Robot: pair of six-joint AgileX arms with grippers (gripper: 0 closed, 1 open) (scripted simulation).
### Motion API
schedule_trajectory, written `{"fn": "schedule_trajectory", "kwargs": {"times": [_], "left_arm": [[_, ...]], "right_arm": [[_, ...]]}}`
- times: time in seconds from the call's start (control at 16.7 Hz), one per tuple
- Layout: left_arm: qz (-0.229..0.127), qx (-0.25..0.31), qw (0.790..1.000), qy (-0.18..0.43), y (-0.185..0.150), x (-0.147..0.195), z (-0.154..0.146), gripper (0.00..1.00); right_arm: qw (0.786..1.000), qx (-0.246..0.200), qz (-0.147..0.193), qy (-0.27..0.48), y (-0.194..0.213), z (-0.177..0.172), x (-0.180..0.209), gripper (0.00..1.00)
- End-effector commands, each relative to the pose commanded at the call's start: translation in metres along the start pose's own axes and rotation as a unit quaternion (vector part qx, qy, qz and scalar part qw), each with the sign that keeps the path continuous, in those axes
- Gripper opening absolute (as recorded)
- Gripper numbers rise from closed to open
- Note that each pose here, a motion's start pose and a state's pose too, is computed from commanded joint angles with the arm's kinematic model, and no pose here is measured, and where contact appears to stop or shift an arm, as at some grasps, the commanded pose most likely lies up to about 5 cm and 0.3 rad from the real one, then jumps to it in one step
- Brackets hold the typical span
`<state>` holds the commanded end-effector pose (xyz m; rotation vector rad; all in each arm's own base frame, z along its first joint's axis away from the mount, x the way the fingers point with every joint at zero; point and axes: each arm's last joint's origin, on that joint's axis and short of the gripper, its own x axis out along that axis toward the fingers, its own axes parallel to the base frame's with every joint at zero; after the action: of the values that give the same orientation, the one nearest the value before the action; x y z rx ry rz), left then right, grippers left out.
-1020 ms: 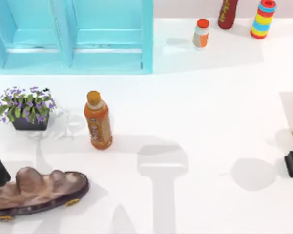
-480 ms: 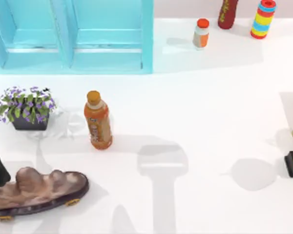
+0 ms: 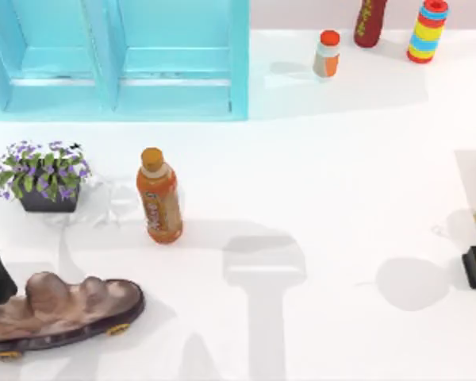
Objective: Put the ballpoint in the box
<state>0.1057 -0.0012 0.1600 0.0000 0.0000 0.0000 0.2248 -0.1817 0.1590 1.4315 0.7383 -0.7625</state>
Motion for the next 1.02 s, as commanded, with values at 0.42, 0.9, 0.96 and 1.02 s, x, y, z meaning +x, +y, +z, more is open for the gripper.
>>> {"fn": "schedule_trajectory", "kwargs": {"times": [0.42,0.9,0.96,1.02], "left_arm": [[0.0,0.0,1.0,0.0,0.0,0.0,0.0,1.0],[0.0,0.0,1.0,0.0,0.0,0.0,0.0,1.0],[0.0,0.0,1.0,0.0,0.0,0.0,0.0,1.0],[0.0,0.0,1.0,0.0,0.0,0.0,0.0,1.0]], "right_arm": [[1.0,0.002,0.007,-0.003,-0.0005,0.0012,0.0004,0.15],[1.0,0.002,0.007,-0.003,-0.0005,0.0012,0.0004,0.75],[1.0,0.002,0.007,-0.003,-0.0005,0.0012,0.0004,0.83],[1.0,0.002,0.007,-0.003,-0.0005,0.0012,0.0004,0.9]]}}
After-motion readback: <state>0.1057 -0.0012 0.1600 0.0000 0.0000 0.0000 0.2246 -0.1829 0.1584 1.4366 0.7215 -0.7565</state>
